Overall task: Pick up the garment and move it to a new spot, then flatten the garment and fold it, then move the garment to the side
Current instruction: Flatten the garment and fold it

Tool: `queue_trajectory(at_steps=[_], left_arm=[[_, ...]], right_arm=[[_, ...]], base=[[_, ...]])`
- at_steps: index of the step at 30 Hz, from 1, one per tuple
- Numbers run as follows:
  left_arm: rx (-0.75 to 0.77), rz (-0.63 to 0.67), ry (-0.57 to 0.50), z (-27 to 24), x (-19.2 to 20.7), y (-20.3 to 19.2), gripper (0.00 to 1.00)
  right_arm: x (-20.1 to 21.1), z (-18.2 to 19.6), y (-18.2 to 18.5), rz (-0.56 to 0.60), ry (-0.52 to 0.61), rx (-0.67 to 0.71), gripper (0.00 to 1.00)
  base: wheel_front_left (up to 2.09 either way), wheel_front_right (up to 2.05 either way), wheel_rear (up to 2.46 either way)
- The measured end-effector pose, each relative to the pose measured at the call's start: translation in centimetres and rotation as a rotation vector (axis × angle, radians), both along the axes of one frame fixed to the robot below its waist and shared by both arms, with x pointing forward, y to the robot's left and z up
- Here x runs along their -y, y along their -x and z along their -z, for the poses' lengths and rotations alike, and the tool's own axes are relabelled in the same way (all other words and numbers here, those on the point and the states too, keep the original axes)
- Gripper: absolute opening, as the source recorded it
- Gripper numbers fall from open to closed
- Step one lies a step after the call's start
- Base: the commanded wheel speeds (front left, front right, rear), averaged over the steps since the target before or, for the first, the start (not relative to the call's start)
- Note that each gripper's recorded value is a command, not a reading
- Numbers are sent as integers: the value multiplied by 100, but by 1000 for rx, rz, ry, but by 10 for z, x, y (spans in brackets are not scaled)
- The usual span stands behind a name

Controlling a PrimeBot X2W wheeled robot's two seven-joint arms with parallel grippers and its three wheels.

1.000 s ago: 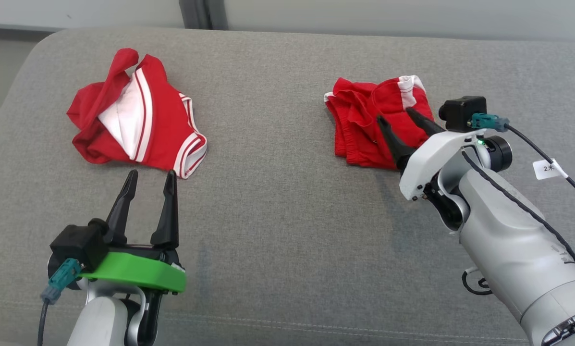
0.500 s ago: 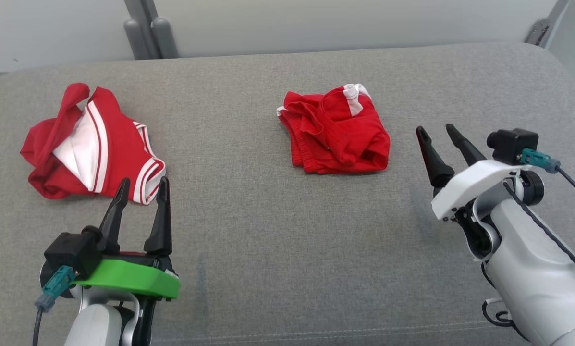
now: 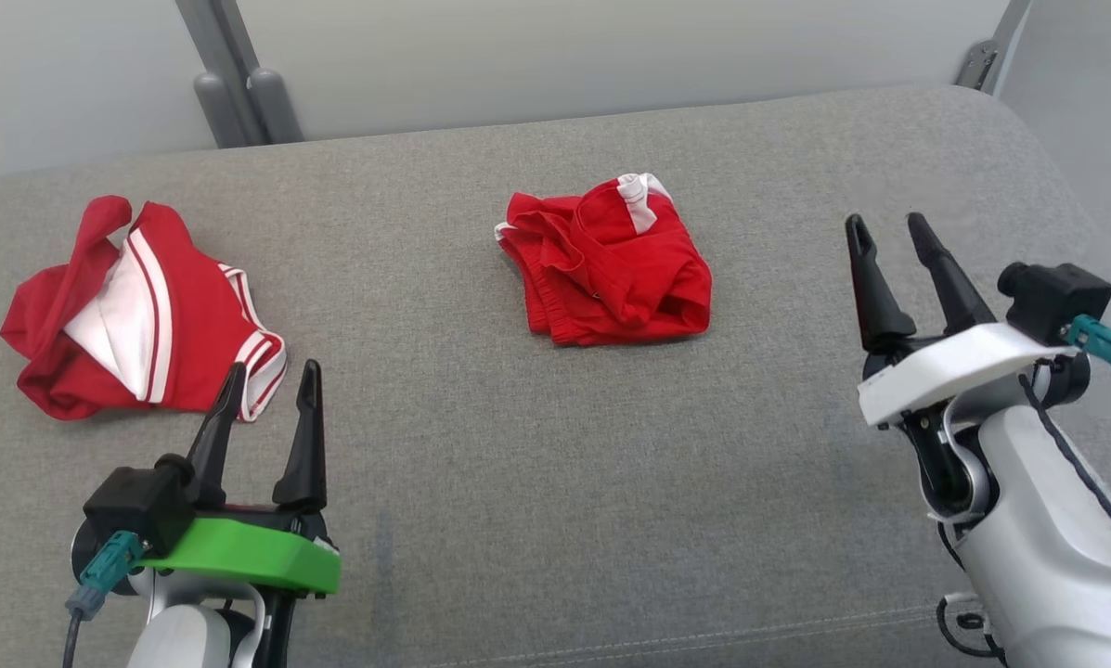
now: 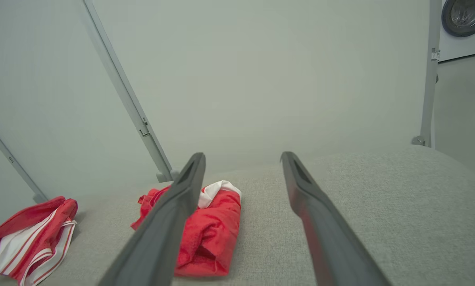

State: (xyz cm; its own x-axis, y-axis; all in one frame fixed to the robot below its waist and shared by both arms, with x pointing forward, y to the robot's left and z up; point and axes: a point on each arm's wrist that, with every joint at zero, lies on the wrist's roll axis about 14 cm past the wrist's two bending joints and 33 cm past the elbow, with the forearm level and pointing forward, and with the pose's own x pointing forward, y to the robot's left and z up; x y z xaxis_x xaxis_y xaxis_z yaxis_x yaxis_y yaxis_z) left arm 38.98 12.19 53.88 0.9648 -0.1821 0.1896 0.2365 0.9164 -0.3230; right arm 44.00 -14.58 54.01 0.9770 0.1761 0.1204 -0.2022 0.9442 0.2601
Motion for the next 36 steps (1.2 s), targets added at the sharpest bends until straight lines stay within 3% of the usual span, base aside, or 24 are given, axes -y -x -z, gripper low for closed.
queue_trajectory(at_steps=[11,36], left_arm=[[2,-37,-8,0,-12,0,100],[7,-42,-7,-2,-14,3,100]], right_arm=[[-4,5,24,-3,59,24,100],[-10,8,51,-1,51,35,100]], base=[[0,0,0],[0,0,0]])
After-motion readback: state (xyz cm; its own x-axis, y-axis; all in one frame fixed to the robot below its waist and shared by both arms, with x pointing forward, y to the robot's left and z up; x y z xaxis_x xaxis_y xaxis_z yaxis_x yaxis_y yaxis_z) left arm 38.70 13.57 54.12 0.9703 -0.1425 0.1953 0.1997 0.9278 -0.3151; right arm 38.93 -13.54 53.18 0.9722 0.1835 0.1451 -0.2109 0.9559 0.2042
